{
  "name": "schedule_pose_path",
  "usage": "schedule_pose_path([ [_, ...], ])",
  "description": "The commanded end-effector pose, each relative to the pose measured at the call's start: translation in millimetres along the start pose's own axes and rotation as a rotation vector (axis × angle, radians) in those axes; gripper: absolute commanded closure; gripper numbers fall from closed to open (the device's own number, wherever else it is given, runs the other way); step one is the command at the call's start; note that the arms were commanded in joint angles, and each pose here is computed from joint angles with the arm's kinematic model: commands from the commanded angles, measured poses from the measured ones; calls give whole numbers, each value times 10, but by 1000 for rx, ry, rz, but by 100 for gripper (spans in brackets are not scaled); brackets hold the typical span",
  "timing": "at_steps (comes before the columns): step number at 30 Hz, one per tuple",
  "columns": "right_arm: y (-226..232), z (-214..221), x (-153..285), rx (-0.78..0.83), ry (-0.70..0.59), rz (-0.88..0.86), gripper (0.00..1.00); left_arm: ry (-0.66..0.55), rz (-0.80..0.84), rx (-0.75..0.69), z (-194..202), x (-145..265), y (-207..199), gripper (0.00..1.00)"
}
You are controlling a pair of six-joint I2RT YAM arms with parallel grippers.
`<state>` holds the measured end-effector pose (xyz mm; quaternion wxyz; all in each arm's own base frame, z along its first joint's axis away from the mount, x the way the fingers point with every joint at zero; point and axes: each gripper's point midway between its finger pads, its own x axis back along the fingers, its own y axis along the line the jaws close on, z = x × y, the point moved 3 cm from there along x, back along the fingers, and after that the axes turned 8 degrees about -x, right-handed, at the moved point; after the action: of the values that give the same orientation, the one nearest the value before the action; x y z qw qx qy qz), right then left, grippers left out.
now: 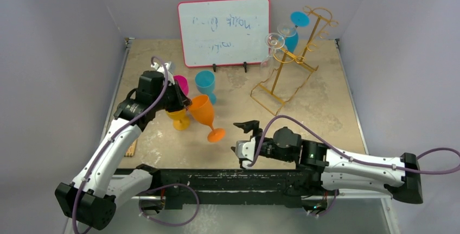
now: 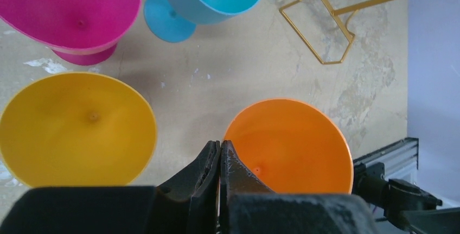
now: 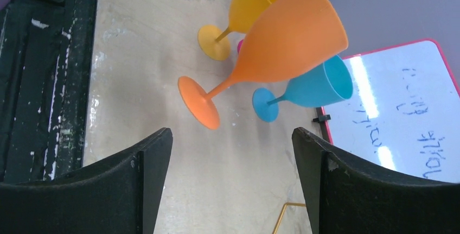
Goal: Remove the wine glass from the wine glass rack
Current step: Place the wine glass at the center of the board.
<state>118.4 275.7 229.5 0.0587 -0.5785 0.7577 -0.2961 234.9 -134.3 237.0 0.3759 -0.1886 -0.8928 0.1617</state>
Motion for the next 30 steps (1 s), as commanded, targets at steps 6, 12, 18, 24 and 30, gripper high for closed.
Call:
schedule_pose_path([
  [6, -321, -341, 166, -340, -255, 253, 6, -193, -130, -168, -193, 0, -241, 100],
  [12, -437, -168, 306, -791, -215, 445, 0, -195, -291, -285, -227, -94, -70, 100],
  [18, -433, 329, 652, -1306, -52, 802, 0, -211, -339, -340, -351, -200, -45, 100],
  [24, -195, 612, 756, -1560, -40, 863, 0, -210, -318, -327, -363, -391, -92, 100],
  [30, -94, 820, 789, -1744, -58, 975, 0, -281, -384, -305, -483, -430, -24, 100],
])
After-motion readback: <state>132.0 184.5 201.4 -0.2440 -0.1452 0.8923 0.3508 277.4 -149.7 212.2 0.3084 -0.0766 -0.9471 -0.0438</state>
